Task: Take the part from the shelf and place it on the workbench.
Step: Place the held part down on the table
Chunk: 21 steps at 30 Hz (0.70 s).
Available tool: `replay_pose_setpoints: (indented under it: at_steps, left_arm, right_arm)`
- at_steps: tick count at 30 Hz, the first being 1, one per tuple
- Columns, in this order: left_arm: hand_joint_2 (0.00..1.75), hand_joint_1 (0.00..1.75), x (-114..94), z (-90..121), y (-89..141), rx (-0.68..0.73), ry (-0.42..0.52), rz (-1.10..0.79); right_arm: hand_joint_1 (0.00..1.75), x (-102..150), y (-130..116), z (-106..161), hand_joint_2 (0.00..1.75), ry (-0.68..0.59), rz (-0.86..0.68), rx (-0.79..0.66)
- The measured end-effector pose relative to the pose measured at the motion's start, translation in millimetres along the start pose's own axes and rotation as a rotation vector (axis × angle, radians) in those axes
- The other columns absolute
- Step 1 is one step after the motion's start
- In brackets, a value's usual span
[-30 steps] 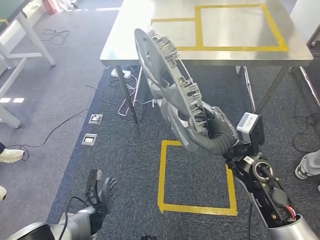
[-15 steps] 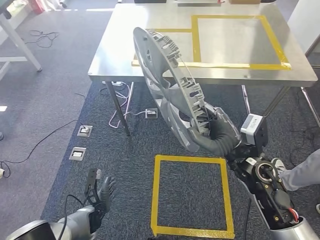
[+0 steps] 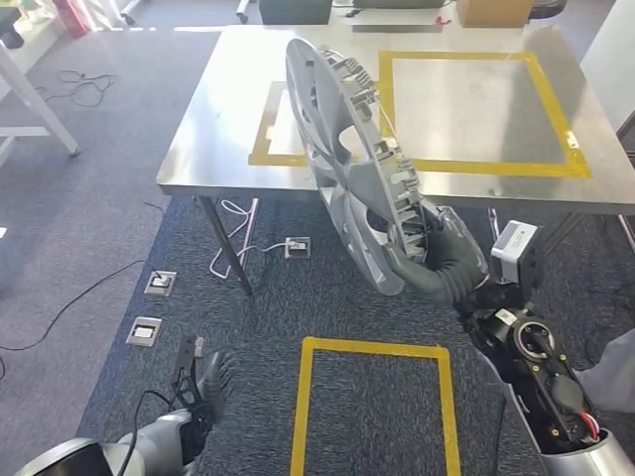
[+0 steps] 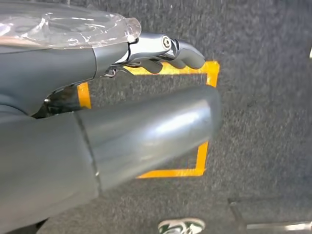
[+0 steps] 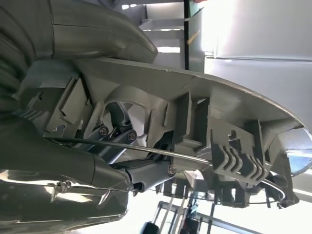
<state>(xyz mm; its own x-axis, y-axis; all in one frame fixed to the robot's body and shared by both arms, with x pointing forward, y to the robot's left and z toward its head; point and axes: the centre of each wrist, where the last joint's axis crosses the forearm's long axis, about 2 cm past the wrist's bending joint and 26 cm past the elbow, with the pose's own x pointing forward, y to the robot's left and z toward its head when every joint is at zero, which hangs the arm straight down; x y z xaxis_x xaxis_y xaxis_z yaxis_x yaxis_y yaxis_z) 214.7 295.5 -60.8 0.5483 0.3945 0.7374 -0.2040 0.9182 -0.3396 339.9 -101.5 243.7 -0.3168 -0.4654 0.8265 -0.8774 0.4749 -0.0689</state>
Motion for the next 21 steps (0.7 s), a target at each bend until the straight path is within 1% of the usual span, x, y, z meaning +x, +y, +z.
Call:
replay_pose_setpoints:
  at_steps: [7,13,21]
  left_arm:
    - [0.0,0.0,-1.6,0.8,0.4,0.001,0.004,-0.007]
    - [0.0,0.0,0.7,-1.3,-3.7,-0.009,0.009,-0.015]
    - [0.0,0.0,-0.4,-2.1,-9.4,-0.021,0.016,-0.017]
  right_arm:
    - [1.75,0.3,-0.2,0.5,1.75,-0.001,0.004,-0.004]
    - [1.75,6.8,-0.3,0.7,1.75,-0.016,0.047,-0.029]
    - [1.75,19.6,-10.5,9.4,1.75,-0.026,0.203,-0.161]
